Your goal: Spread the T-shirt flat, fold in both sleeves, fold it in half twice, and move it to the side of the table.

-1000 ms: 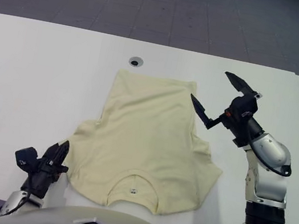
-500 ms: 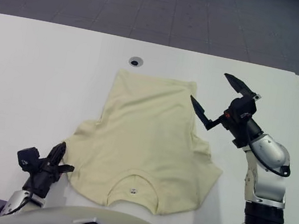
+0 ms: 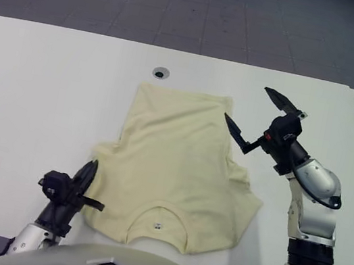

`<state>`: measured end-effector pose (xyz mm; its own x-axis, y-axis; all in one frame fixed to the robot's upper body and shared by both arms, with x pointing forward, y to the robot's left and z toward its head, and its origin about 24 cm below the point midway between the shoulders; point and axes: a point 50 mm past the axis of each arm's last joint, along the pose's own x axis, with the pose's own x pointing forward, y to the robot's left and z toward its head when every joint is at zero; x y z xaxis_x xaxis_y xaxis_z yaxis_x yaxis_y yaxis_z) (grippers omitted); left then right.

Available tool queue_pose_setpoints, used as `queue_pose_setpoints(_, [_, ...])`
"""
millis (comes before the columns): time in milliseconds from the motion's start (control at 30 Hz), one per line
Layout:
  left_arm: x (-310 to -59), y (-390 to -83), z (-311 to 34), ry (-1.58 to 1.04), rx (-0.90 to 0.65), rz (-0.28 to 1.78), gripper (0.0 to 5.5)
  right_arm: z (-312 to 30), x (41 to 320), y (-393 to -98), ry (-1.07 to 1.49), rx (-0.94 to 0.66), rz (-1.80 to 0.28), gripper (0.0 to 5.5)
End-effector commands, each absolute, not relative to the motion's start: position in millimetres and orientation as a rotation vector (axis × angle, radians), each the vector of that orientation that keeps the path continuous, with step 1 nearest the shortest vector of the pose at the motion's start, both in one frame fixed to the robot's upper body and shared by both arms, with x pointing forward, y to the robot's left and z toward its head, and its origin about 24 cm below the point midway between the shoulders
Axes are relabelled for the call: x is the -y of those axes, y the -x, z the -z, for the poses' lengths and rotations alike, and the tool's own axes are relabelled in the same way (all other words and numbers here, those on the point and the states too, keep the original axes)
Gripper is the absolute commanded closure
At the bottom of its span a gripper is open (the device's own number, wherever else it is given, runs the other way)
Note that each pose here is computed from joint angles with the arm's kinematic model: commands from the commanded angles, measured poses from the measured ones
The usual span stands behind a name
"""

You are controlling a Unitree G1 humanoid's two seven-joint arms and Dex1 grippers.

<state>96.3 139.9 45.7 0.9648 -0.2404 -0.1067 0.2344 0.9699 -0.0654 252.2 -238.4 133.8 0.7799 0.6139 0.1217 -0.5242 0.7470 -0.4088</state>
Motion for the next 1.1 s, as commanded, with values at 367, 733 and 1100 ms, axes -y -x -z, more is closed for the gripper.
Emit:
queue_pose_setpoints(367, [-105,-88,-30,-0.15,-0.165,0.627,5.48,-131,239,-255,0.368,0.259,-0.623,0.1])
queue_pose_setpoints(733, [-104,-85,-30,-0.215,-0.156,0.683,5.48,-127,241,-253,0.363,0.252,-0.612,0.1])
queue_pose_setpoints(1100, [-107,-91,-37,-0.14,-0.132,0.631,5.25,-124,243,-251,0.356,0.244,-0.607,0.1])
